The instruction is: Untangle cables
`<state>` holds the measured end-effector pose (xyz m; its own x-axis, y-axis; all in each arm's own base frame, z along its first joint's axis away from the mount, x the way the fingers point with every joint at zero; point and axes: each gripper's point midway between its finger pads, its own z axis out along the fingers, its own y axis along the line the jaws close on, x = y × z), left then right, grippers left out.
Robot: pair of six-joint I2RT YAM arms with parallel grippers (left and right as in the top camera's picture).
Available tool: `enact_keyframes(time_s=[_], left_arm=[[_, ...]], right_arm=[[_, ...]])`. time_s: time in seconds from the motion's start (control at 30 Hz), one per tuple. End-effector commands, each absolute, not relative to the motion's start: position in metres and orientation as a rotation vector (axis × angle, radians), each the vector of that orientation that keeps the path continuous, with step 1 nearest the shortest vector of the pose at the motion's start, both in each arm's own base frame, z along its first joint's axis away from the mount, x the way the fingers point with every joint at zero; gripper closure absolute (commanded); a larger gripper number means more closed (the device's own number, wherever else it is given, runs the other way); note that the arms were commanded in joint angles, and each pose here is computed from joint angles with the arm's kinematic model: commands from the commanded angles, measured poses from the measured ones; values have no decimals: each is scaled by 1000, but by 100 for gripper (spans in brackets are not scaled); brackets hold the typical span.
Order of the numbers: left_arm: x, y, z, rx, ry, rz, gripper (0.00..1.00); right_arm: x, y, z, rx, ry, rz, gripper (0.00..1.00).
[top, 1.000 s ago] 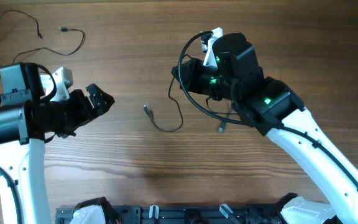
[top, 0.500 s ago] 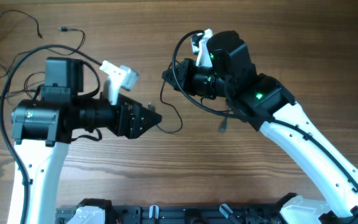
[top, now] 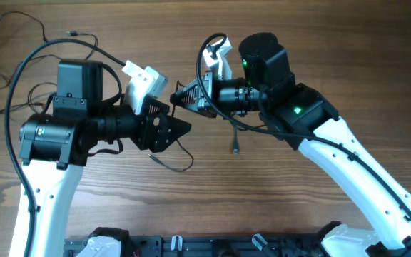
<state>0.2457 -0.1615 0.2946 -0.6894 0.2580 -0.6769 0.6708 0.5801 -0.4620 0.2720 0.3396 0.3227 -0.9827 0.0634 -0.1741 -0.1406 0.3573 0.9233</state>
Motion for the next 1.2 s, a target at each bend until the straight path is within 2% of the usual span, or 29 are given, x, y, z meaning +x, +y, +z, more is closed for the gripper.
enact_keyframes(time_s=[0.0,0.03,0.07,0.1,0.17,0.27,0.4,0.43,0.47,0.5,0.57,0.6,0.63,0.7,0.77,0.83,0.9,1.17], left_arm=[[246,-163,296,753,2244,-977,37],[247,-163,296,753,2243,-977,47],[247,-162,296,753,2244,-976,52],[247,-162,296,753,2244,-976,65],[247,-162,296,753,2244,-976,73],[247,-163,296,753,2243,-977,96],[247,-165,301,672,2263,-1028,96],[247,-167,306,631,2264,-1071,96],[245,-170,313,599,2248,-1121,96],[243,-172,320,587,2227,-1150,96],[239,-173,340,576,2153,-1154,96],[236,-172,349,580,2115,-1144,96],[232,-170,362,566,2071,-1132,96],[237,-146,383,362,2034,-1045,96],[249,-94,390,13,2024,-846,96],[248,-66,391,-161,2004,-770,96],[249,-47,387,-246,2002,-725,96],[251,-18,393,-613,1918,-844,96]], right_arm=[[271,342,324,-94,2434,1697,96],[271,342,324,-93,2434,1698,96],[271,342,324,-93,2434,1698,96],[271,342,324,-94,2434,1697,96],[271,342,324,-93,2434,1696,96],[275,341,323,-71,2430,1672,96],[275,341,323,-73,2429,1671,95],[276,341,322,-69,2428,1665,89],[278,340,322,-64,2426,1655,73],[279,340,321,-58,2424,1647,64],[284,338,320,-32,2417,1621,36],[288,335,320,-21,2413,1614,24],[293,330,320,-1,2407,1607,17],[312,312,320,72,2385,1581,12],[335,288,320,159,2353,1548,10],[349,268,318,231,2340,1522,9],[361,245,309,334,2356,1472,3],[357,188,244,647,2546,1055,0]])
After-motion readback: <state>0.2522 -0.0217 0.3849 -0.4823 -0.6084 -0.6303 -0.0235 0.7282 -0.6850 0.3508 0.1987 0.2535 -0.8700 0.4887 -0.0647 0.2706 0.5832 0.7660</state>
